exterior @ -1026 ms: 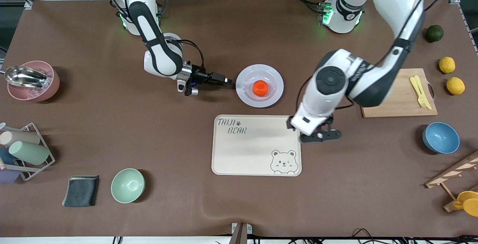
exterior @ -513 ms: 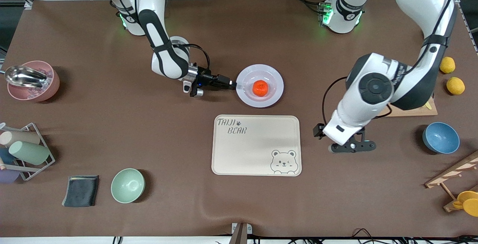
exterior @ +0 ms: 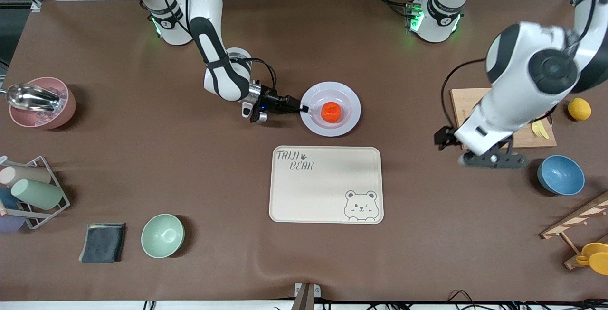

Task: Place orange and plate with both arms
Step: 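Grasp the plate rim with the right gripper while the left gripper withdraws, then slide the plate onto the bear tray with the right gripper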

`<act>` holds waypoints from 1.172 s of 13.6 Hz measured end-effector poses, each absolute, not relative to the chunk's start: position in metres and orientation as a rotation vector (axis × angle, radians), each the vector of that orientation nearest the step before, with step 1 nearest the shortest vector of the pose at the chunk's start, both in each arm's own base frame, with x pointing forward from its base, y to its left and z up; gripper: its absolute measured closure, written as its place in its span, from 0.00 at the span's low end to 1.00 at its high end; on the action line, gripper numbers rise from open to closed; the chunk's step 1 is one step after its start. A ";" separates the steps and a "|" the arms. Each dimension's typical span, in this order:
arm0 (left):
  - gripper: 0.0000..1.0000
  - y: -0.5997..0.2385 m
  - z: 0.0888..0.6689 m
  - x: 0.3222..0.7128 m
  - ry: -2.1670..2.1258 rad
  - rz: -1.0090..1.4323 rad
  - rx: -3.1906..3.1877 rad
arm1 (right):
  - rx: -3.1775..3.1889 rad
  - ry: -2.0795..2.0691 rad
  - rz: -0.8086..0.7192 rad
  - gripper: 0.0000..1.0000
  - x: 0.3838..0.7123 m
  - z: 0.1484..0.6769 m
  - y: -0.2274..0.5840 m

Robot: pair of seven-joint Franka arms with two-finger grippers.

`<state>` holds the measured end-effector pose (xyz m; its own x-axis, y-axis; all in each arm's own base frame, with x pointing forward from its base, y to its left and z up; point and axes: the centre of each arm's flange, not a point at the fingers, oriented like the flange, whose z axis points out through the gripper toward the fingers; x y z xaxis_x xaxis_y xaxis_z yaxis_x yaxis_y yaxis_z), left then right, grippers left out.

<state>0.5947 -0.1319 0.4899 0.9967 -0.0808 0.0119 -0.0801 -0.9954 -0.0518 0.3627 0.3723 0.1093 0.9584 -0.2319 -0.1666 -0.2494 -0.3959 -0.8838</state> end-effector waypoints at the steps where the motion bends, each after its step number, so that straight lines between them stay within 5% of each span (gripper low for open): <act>1: 0.00 -0.122 0.502 0.581 0.127 0.003 -3.079 | -1.995 0.343 0.017 0.75 0.362 0.110 0.374; 3: 0.00 -0.112 0.523 0.556 0.121 0.056 -3.064 | -1.975 0.342 0.009 0.92 0.364 0.114 0.378; 16: 0.00 -0.067 0.605 0.527 -0.023 0.130 -3.101 | -1.864 0.514 -0.049 0.96 0.401 0.178 0.391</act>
<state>0.5274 -0.0667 0.6051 0.9964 0.0164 -0.0835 0.0132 -0.9992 -0.0388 0.4007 0.3910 0.1776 0.9033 -0.3709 -0.2155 -0.3237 -0.2597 -0.9098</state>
